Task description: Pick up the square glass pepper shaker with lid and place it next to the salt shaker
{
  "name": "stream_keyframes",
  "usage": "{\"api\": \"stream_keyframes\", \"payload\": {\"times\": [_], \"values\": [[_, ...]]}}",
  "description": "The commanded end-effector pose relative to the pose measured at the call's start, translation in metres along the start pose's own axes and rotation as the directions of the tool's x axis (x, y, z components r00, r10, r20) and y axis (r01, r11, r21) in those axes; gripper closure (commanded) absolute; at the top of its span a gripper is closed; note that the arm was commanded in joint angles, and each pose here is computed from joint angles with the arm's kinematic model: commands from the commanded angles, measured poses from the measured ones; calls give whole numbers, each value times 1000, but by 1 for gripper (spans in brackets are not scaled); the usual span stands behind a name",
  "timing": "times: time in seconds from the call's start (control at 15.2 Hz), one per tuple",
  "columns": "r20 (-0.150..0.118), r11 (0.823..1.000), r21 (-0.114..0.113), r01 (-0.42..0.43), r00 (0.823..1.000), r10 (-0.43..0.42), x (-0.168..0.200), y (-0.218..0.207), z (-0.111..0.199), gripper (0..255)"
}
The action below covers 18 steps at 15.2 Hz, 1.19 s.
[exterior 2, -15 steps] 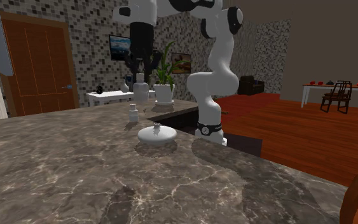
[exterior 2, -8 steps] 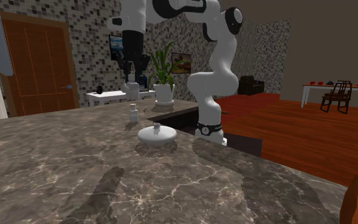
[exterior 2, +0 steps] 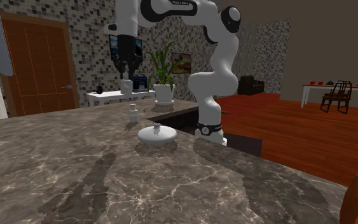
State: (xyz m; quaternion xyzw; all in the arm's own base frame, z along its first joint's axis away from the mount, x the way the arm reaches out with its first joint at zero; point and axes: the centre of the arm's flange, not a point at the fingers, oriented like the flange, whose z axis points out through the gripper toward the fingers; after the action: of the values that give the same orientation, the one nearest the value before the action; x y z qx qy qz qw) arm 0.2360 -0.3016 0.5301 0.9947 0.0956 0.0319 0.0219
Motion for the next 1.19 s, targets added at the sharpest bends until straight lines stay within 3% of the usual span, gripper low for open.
{"api": "stream_keyframes", "payload": {"times": [0.0,0.92,1.12], "values": [[1,1000,0,2,1000,-2,-16,17,2,255],[1,1000,0,2,1000,-2,-143,157,1,255],[1,1000,0,2,1000,-2,-144,157,16,255]]}}
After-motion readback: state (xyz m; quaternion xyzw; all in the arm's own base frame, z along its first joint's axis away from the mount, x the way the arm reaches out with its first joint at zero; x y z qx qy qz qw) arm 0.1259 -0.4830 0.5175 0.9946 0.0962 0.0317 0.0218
